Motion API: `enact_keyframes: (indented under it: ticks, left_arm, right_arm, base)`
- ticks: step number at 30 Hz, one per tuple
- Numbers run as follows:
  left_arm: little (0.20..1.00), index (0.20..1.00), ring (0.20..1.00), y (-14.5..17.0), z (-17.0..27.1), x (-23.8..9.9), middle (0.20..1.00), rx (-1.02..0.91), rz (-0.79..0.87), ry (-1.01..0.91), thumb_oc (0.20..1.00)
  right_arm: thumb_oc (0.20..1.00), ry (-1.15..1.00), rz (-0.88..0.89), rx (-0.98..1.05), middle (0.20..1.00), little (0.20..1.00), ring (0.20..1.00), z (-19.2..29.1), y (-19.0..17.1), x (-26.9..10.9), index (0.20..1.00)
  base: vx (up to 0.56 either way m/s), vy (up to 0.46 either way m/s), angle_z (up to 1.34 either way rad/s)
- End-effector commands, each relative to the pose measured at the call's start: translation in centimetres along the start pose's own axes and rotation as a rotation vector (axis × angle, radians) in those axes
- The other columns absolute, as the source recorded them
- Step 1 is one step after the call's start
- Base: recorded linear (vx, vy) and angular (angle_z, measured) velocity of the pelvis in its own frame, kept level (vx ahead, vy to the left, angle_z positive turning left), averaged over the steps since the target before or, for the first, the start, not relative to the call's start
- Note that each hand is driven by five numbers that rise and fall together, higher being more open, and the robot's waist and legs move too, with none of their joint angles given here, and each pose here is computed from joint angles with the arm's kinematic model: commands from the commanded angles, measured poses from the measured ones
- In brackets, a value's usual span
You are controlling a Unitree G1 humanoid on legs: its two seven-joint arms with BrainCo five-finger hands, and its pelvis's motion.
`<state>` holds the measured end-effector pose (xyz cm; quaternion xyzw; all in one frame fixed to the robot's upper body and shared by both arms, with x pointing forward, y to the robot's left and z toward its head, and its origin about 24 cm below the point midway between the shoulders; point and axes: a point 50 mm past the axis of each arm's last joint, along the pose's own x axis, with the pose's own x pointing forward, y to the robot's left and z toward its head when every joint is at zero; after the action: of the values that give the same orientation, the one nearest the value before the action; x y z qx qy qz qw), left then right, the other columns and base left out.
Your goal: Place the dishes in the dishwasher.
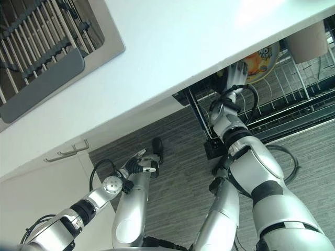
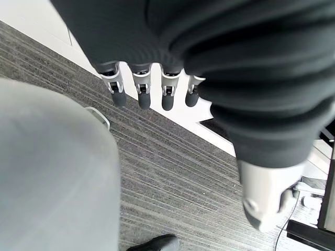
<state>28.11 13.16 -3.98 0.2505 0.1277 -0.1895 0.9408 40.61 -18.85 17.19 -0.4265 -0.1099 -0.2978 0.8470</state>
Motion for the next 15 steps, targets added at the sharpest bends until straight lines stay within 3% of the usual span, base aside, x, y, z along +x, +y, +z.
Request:
enact_keyframes:
  ticks: [1,4,15]
  left_arm:
    - [1.000,1.000,1.000,-1.3,-0.4,-0.1,1.000,-0.048,-0.024,0.014,1.000]
    - [1.000,1.000,1.000,-1.7,-1.5,-0.5,1.000,-0.086,-0.015,0.063,1.000]
    - [1.000,1.000,1.000,-2.5,-5.1,-2.1,1.000,-0.143,0.010,0.212,1.000]
  right_arm:
    - [1.000,-0.048,0.011,0.253,1.000,1.000,1.000,2.3,-0.1,-0.2,1.000]
    - [1.000,-0.079,0.033,0.189,1.000,1.000,1.000,2.1,0.9,-1.6,1.000]
    - [1.000,-0.085,0.112,0.382,1.000,1.000,1.000,3.8,2.1,-4.9,1.000]
  base:
    - [0.02,0.040,-0.03]
    - [0.05,0.091,-0.06]
    - [0.07,0.058,-0.22]
